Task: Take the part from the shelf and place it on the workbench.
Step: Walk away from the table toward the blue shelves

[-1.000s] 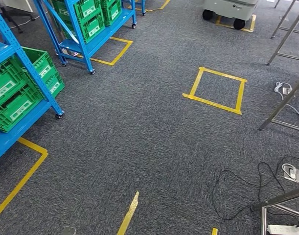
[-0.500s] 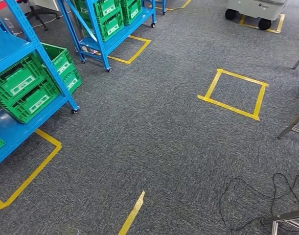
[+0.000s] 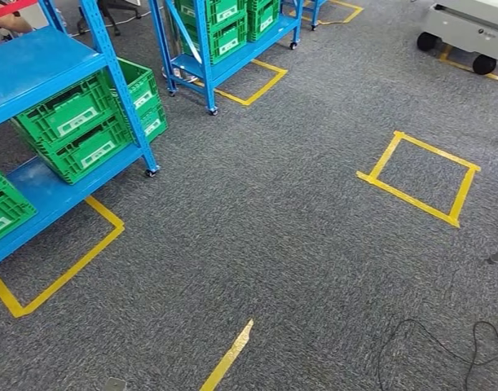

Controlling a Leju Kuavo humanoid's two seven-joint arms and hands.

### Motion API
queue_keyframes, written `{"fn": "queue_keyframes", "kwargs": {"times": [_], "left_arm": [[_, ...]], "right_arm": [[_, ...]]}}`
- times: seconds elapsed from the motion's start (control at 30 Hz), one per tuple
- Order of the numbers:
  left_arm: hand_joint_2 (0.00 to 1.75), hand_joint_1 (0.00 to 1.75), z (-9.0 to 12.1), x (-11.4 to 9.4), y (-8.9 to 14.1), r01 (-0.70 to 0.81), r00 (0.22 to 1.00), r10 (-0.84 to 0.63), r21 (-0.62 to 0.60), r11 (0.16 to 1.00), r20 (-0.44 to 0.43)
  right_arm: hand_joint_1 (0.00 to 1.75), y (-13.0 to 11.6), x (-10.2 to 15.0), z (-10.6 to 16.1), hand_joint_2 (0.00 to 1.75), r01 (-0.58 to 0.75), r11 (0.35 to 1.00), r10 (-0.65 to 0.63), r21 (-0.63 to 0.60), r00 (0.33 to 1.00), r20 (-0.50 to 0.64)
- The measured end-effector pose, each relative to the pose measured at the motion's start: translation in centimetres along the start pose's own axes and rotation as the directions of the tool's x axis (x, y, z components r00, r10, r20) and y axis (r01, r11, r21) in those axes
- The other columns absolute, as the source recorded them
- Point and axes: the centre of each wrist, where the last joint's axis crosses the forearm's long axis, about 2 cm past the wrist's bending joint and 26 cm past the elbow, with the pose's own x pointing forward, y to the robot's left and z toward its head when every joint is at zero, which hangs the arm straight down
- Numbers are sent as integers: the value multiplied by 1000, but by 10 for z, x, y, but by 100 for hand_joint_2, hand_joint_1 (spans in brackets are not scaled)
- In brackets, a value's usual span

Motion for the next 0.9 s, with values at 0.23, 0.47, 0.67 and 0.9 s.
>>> {"fn": "queue_keyframes", "kwargs": {"times": [0.23, 0.47, 0.67, 0.9], "left_arm": [[0, 0, 0, -1, 0, 3, 1000, -3, -3, 1000, -1], [0, 0, 0, -1, 0, 4, 1000, -4, -3, 1000, -1], [0, 0, 1, -2, 0, 5, 1000, -5, -2, 1000, -3], [0, 0, 1, -3, 0, 7, 1000, -7, -2, 1000, -4]], "right_arm": [[0, 1, 0, 0, 0, 0, 1000, 0, 1, 1000, 0], [0, 0, 1, 0, 0, -1, 1000, 1, -1, 1000, 1], [0, 1, 0, 0, 0, 0, 1000, 0, 0, 1000, 0], [0, 3, -1, 0, 0, 2, 1000, -2, 5, 1000, -2]]}}
